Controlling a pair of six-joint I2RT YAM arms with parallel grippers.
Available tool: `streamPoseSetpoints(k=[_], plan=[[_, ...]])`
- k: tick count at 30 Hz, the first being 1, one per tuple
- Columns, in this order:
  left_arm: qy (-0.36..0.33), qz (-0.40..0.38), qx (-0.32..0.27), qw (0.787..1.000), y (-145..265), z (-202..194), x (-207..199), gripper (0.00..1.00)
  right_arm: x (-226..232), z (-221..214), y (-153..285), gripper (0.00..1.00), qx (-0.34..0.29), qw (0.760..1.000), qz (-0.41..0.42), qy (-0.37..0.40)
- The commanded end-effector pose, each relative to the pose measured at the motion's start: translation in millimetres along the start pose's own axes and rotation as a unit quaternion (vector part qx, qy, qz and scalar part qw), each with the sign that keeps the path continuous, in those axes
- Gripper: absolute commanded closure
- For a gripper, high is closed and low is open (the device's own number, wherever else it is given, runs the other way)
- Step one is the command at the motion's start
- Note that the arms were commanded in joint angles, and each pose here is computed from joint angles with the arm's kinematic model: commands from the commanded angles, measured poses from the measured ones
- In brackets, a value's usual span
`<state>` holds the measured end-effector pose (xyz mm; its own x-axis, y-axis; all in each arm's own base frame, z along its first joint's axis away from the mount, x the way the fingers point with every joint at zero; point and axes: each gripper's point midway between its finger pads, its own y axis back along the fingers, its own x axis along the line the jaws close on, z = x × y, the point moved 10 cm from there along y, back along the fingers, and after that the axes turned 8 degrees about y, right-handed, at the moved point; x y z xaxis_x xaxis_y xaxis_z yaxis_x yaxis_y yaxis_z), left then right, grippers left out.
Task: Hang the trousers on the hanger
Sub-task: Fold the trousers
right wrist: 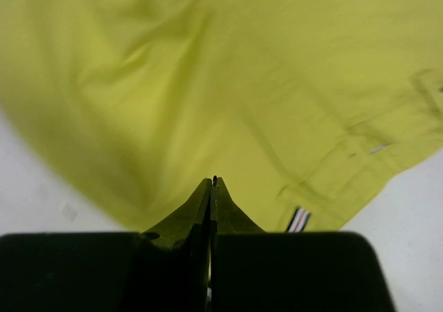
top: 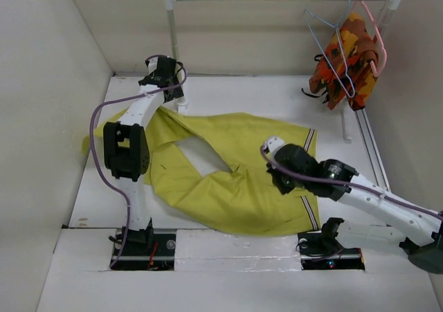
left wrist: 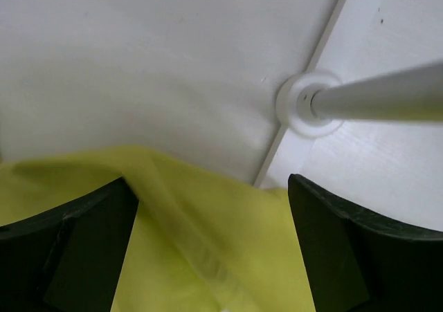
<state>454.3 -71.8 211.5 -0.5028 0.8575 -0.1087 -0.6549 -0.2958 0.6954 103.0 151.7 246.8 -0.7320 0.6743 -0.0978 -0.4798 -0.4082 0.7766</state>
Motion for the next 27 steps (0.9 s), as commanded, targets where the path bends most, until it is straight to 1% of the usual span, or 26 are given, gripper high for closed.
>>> streamPoseSetpoints(k=[1,2,3,4,5,6,7,8,9,10,11,12,13,14,16,17,18,19,21,23,24,25,26,27], plan=[[0.012,-0.061,-0.072,0.996,87.6,30.5,8.0,0.15,-48.7,10.6,-15.5,1.0,-0.064,0.992,-0.084,-0.072],[-0.006,-0.062,-0.068,0.996,97.9,8.7,7.0,0.15,-58.8,10.4,-18.8,1.0,-0.083,0.988,-0.091,-0.096],[0.008,-0.093,-0.104,0.99,128.4,13.1,10.5,0.13,-79.4,3.1,-25.5,1.0,-0.106,0.978,-0.112,-0.14],[0.005,-0.097,-0.11,0.989,137.9,4.9,12.5,0.12,-89.0,-2.9,-28.7,0.96,-0.11,0.972,-0.12,-0.169],[-0.002,-0.087,-0.095,0.992,137.4,-16.4,18.3,0.12,-99.4,-8.4,-31.0,0.84,-0.119,0.966,-0.128,-0.192],[-0.012,-0.124,-0.085,0.989,163.3,-36.5,19.9,0.12,-126.4,-28.2,-38.0,0.45,-0.132,0.948,-0.145,-0.25],[-0.012,-0.124,-0.085,0.989,163.5,-36.7,19.9,0.12,-126.7,-28.4,-38.1,0.45,-0.132,0.948,-0.145,-0.25],[-0.032,-0.119,-0.064,0.99,160.9,-61.6,23.5,0.13,-136.3,-32.6,-40.1,0.37,-0.145,0.942,-0.148,-0.265],[-0.045,-0.139,-0.063,0.987,176.8,-78.9,20.4,0.13,-139.9,-43.9,-48.1,0.28,-0.133,0.941,-0.129,-0.284],[-0.054,-0.136,-0.062,0.987,180.1,-89.8,20.7,0.13,-153.2,-55.7,-47.7,0.25,-0.126,0.929,-0.149,-0.315],[-0.07,-0.128,-0.054,0.988,179.0,-105.5,25.6,0.13,-157.8,-63.8,-51.4,0.22,-0.121,0.925,-0.15,-0.327],[-0.073,-0.137,-0.045,0.987,187.0,-116.9,25.5,0.13,-163.1,-68.3,-55.1,0.19,-0.131,0.921,-0.145,-0.336],[-0.071,-0.14,-0.038,0.987,186.1,-121.4,27.8,0.13,-165.4,-80.8,-64.0,0.18,-0.116,0.918,-0.141,-0.351],[-0.082,-0.158,-0.007,0.984,182.2,-135.5,31.6,0.14,-174.5,-86.7,-64.8,0.17,-0.121,0.91,-0.154,-0.365],[-0.069,-0.18,-0.001,0.981,181.3,-141.3,31.9,0.14,-178.3,-97.6,-73.2,0.13,-0.115,0.906,-0.153,-0.378],[-0.075,-0.188,0.016,0.979,177.2,-150.8,34.3,0.14,-185.4,-97.5,-81.8,0.13,-0.139,0.906,-0.148,-0.372],[-0.073,-0.193,0.019,0.978,175.7,-153.5,33.8,0.14,-185.2,-97.7,-86.7,0.12,-0.152,0.908,-0.116,-0.373],[-0.07,-0.198,0.024,0.977,174.7,-155.4,32.4,0.14,-184.5,-100.3,-92.7,0.11,-0.146,0.909,-0.102,-0.377],[-0.075,-0.21,0.044,0.974,172.1,-162.5,31.1,0.15,-188.5,-101.1,-109.1,0.11,-0.159,0.91,-0.068,-0.377],[-0.075,-0.227,0.06,0.969,171.6,-167.5,29.0,0.15,-186.5,-105.7,-121.4,0.12,-0.179,0.903,-0.053,-0.386],[-0.075,-0.232,0.062,0.968,170.8,-168.8,28.1,0.16,-184.5,-107.1,-123.9,0.17,-0.184,0.9,-0.047,-0.393],[-0.073,-0.233,0.064,0.968,170.1,-170.4,28.3,0.16,-183.0,-108.1,-126.1,0.2,-0.188,0.892,-0.046,-0.409],[-0.075,-0.231,0.068,0.968,168.6,-172.9,29.6,0.16,-184.1,-108.5,-127.8,0.34,-0.199,0.889,-0.053,-0.409],[-0.076,-0.229,0.07,0.968,167.5,-174.4,30.3,0.16,-181.5,-112.2,-129.6,0.52,-0.197,0.885,-0.058,-0.418]])
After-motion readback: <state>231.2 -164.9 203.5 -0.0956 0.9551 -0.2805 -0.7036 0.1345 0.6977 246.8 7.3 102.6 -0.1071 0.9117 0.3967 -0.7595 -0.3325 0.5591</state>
